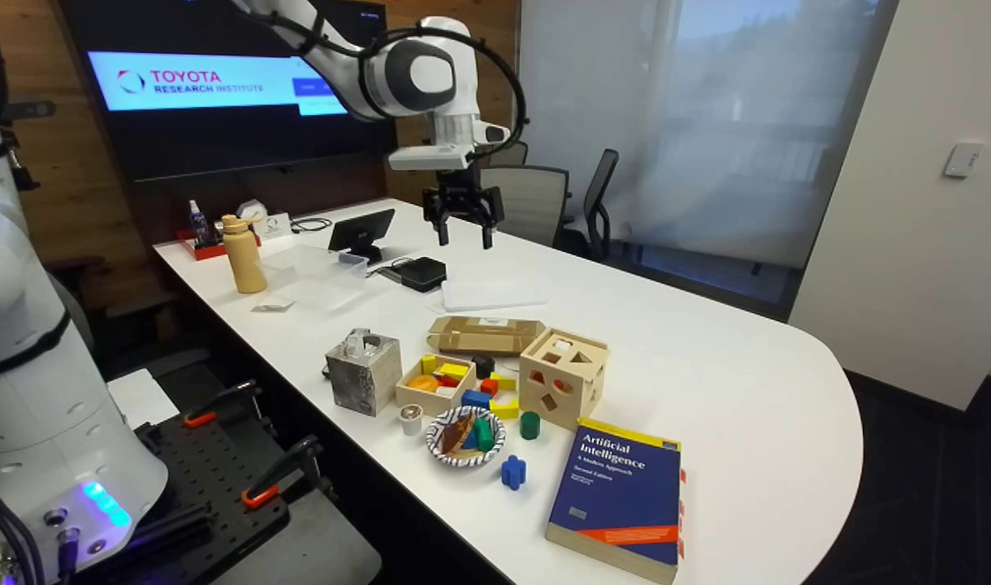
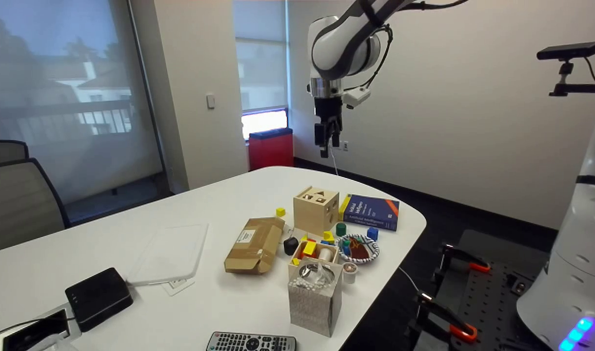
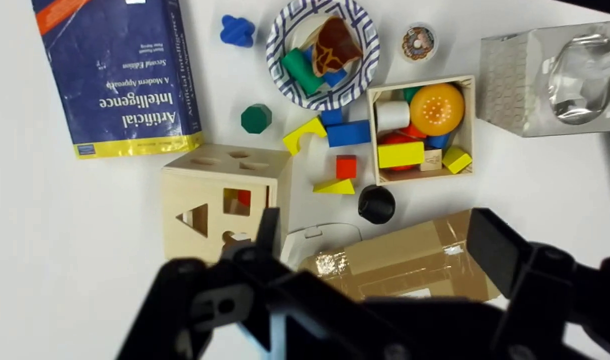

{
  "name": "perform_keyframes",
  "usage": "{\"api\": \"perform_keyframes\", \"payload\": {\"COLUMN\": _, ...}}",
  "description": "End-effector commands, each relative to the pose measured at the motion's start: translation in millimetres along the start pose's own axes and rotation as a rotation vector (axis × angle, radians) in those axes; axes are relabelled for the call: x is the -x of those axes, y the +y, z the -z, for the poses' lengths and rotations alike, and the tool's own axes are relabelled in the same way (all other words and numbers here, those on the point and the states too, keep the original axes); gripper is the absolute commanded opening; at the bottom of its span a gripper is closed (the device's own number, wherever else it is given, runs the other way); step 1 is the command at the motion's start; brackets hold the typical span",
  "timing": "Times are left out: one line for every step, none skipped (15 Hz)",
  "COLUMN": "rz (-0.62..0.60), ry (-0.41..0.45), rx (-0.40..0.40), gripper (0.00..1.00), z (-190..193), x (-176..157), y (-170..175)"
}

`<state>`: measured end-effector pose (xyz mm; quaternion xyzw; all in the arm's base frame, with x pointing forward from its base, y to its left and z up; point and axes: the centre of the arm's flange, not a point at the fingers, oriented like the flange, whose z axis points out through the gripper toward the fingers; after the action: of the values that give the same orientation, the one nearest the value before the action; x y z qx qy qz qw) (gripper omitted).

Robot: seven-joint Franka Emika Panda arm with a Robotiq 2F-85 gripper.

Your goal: Slide the lid off of the shape sorting box

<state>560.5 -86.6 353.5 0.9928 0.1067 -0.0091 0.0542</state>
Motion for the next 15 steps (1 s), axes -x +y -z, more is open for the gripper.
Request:
{"api": "perform_keyframes", "payload": {"rz": 0.009, "ry": 0.013, "rx": 0.002, "gripper": 1.0, "z": -30, "x": -40, "y": 39}}
{"api": "perform_keyframes", "payload": {"rz": 0.008, "ry": 0.013, "rx": -0.001, "gripper": 1.0, "z": -40, "x": -45, "y": 48}}
{"api": "perform_keyframes", "payload": {"rz": 0.011, "ry": 0.01, "rx": -0.004, "gripper": 1.0, "z": -51, "x": -52, "y": 57}}
{"api": "perform_keyframes", "payload": {"rz": 0.011, "ry": 0.005, "rx": -0.007, "gripper": 1.0, "z": -62, "x": -57, "y": 65}}
{"api": "perform_keyframes", "payload": {"rz": 0.009, "ry": -0.005, "rx": -0.017, "gripper": 1.0, "z": -76, "x": -62, "y": 75}}
{"api": "perform_keyframes", "payload": {"rz": 0.009, "ry": -0.016, "rx": -0.029, "gripper": 1.0, "z": -85, "x": -65, "y": 83}}
{"api": "perform_keyframes", "payload": {"rz": -0.001, "ry": -0.018, "rx": -0.009, "gripper": 1.0, "z": -72, "x": -42, "y": 61}}
{"api": "perform_keyframes", "payload": {"rz": -0.003, "ry": -0.024, "rx": -0.015, "gripper": 1.0, "z": -83, "x": -45, "y": 68}}
{"api": "perform_keyframes", "payload": {"rz": -0.003, "ry": -0.028, "rx": -0.017, "gripper": 1.0, "z": -90, "x": -48, "y": 74}}
{"api": "perform_keyframes", "payload": {"rz": -0.006, "ry": -0.03, "rx": -0.017, "gripper": 1.0, "z": -94, "x": -50, "y": 76}}
{"api": "perform_keyframes", "payload": {"rz": -0.005, "ry": -0.029, "rx": -0.017, "gripper": 1.0, "z": -95, "x": -52, "y": 77}}
{"api": "perform_keyframes", "payload": {"rz": -0.003, "ry": -0.026, "rx": -0.017, "gripper": 1.0, "z": -94, "x": -53, "y": 76}}
{"api": "perform_keyframes", "payload": {"rz": -0.002, "ry": -0.023, "rx": -0.016, "gripper": 1.0, "z": -93, "x": -54, "y": 75}}
{"api": "perform_keyframes", "payload": {"rz": -0.001, "ry": -0.022, "rx": -0.016, "gripper": 1.0, "z": -92, "x": -55, "y": 75}}
{"api": "perform_keyframes", "payload": {"rz": 0.003, "ry": -0.021, "rx": -0.026, "gripper": 1.0, "z": -95, "x": -58, "y": 76}}
